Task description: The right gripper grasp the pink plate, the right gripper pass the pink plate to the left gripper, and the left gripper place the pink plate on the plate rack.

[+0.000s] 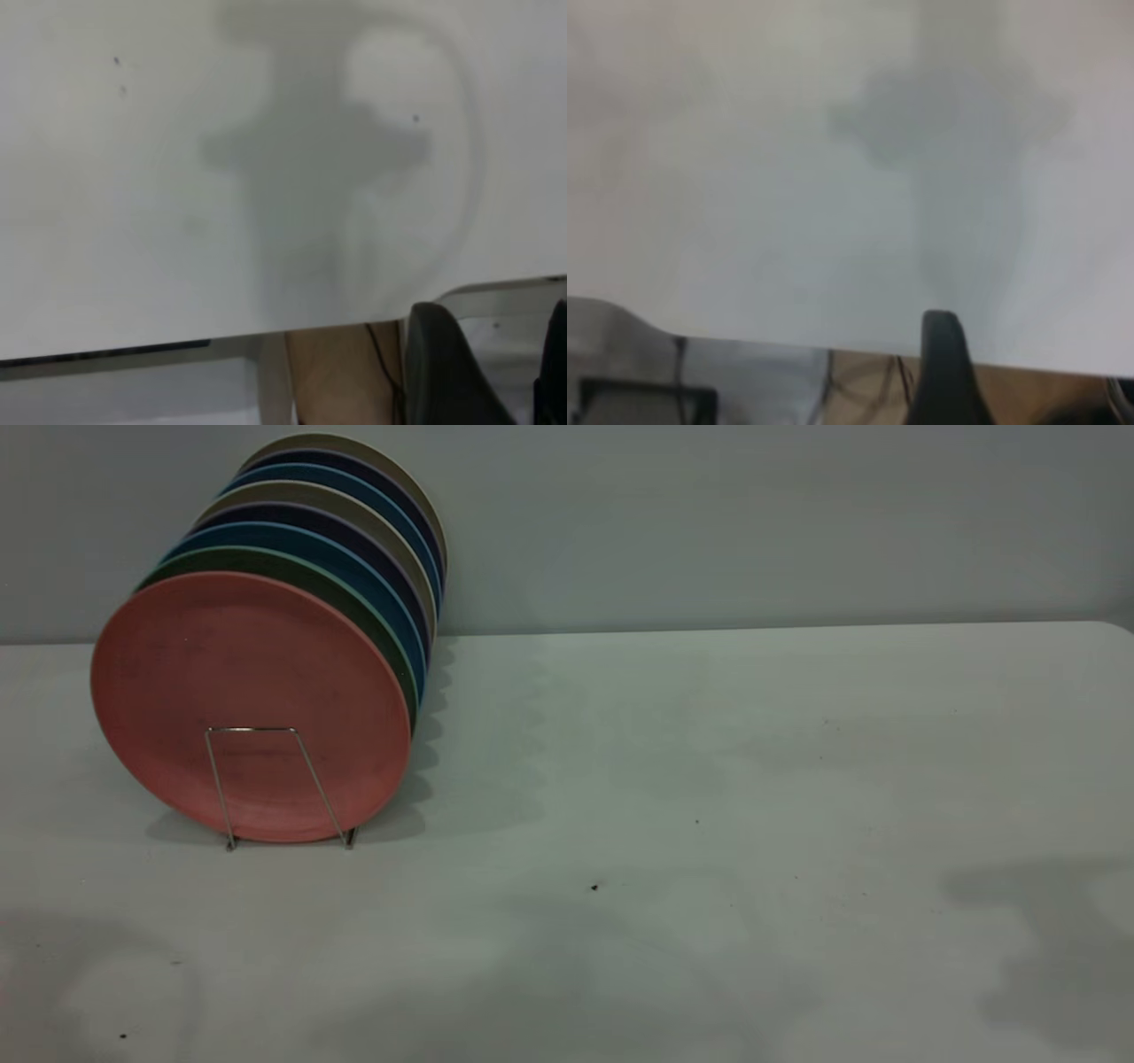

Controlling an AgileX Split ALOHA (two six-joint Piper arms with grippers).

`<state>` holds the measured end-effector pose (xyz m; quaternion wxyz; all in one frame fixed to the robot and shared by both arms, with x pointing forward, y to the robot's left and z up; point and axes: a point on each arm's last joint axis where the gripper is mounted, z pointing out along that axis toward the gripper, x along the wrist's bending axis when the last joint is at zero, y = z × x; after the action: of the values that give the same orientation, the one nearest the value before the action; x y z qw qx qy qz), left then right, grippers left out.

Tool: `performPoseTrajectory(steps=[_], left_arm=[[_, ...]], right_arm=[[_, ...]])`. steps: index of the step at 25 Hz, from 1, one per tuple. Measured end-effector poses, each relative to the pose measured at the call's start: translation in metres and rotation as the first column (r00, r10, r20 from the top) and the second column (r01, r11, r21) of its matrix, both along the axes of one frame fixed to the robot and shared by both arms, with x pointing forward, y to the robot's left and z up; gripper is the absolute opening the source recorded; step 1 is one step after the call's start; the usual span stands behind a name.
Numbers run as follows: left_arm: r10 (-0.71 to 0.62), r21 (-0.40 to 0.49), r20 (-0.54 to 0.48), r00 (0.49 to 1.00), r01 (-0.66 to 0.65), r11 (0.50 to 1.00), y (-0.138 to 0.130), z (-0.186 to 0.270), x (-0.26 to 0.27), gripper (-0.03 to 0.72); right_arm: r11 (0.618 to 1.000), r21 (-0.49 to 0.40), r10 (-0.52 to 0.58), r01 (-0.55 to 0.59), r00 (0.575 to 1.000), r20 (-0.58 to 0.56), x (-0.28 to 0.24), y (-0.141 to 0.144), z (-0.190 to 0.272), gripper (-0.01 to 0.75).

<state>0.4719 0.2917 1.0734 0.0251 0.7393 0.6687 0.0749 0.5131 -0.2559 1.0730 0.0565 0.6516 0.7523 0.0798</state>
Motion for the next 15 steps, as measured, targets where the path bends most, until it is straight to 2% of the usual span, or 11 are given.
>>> performPoseTrajectory(steps=[3,6,9,15], left_arm=[[0.002,-0.031,0.049,0.999,-0.001,1.000,0.000,-0.005,-0.034,0.316],[0.008,-0.057,0.091,0.996,-0.002,0.998,0.000,-0.009,-0.069,0.316],[0.020,-0.067,0.134,0.991,-0.011,0.998,0.002,-0.015,-0.101,0.316],[0.062,-0.096,0.290,0.955,-0.035,0.995,0.006,-0.017,-0.155,0.316]], right_arm=[[0.998,0.038,0.051,-0.055,0.992,0.115,-0.040,0.009,0.033,0.552],[0.992,0.055,0.102,-0.114,0.978,0.179,-0.081,0.013,0.045,0.552],[0.989,0.065,0.119,-0.136,0.968,0.220,-0.115,0.008,0.045,0.552],[0.989,0.057,0.116,-0.140,0.946,0.301,-0.181,-0.013,0.024,0.552]])
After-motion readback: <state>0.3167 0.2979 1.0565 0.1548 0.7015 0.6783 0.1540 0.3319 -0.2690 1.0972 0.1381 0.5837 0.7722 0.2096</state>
